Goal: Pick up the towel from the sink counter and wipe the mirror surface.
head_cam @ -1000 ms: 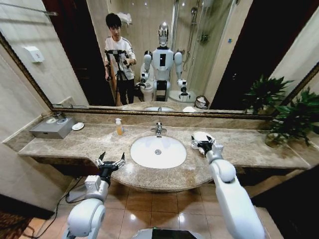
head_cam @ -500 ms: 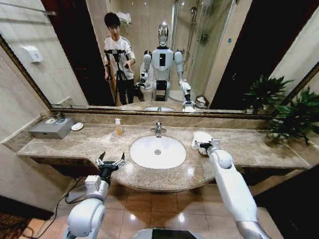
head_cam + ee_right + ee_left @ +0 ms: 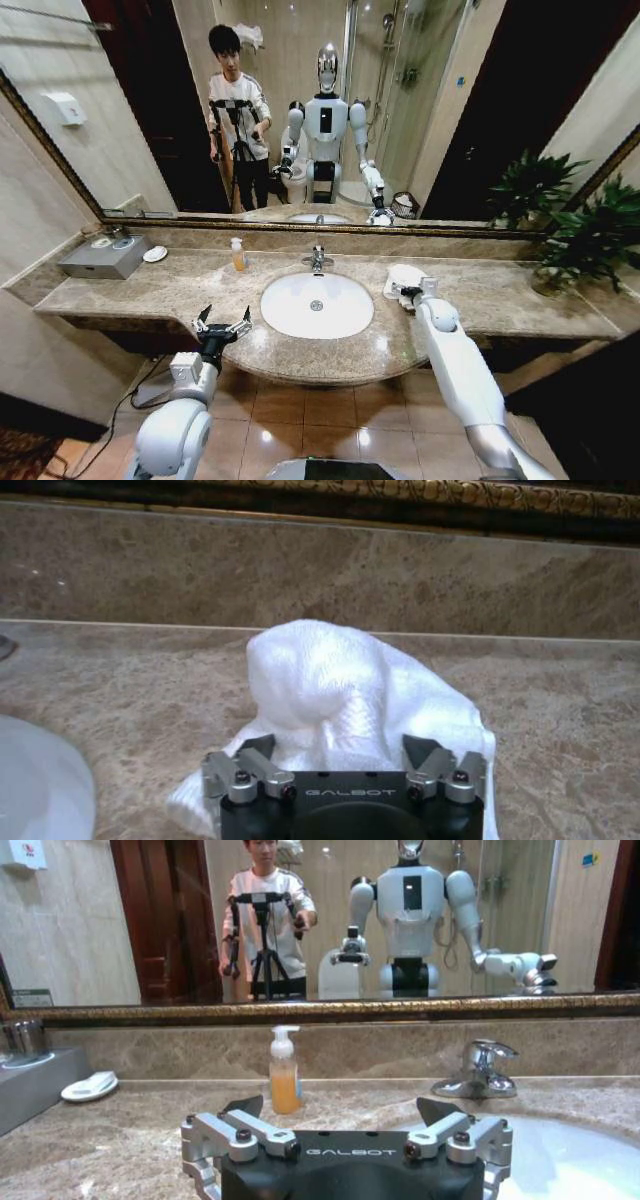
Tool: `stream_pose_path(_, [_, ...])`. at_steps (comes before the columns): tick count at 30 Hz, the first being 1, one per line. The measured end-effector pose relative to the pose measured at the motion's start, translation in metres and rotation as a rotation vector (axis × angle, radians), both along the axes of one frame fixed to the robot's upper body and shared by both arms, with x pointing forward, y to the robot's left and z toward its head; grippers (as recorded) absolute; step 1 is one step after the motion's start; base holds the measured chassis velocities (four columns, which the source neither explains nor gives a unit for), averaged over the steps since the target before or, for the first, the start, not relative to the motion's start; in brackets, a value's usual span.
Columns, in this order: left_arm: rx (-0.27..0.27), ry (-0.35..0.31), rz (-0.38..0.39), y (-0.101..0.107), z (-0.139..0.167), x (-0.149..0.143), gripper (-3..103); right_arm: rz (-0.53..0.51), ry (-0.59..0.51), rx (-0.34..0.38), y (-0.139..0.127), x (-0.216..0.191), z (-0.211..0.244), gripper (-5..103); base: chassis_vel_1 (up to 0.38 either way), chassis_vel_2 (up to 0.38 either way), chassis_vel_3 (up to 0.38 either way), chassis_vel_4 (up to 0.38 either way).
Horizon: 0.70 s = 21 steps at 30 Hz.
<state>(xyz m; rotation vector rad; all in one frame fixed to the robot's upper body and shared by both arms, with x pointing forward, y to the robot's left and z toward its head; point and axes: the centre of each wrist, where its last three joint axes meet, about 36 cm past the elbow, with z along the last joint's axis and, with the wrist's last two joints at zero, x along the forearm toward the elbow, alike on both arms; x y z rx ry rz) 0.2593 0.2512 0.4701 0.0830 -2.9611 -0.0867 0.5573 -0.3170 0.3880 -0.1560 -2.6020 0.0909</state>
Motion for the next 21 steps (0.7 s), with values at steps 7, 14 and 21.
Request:
stream_pose_path(7, [0.0, 0.0, 0.0, 0.0, 0.0, 0.0, 100, 0.002, -0.009, 0.0, 0.002, 0.001, -0.003, 62, 0.0, 0.0, 0.0, 0.0])
stream_pose_path(14, [0.0, 0.0, 0.0, 0.0, 0.0, 0.0, 100, 0.006, -0.014, 0.007, 0.007, -0.002, -0.008, 35, 0.0, 0.0, 0.0, 0.0])
stream_pose_path(21, [0.0, 0.0, 0.0, 0.0, 0.0, 0.0, 100, 0.004, -0.02, 0.013, 0.005, -0.004, -0.011, 12, 0.0, 0.0, 0.0, 0.0])
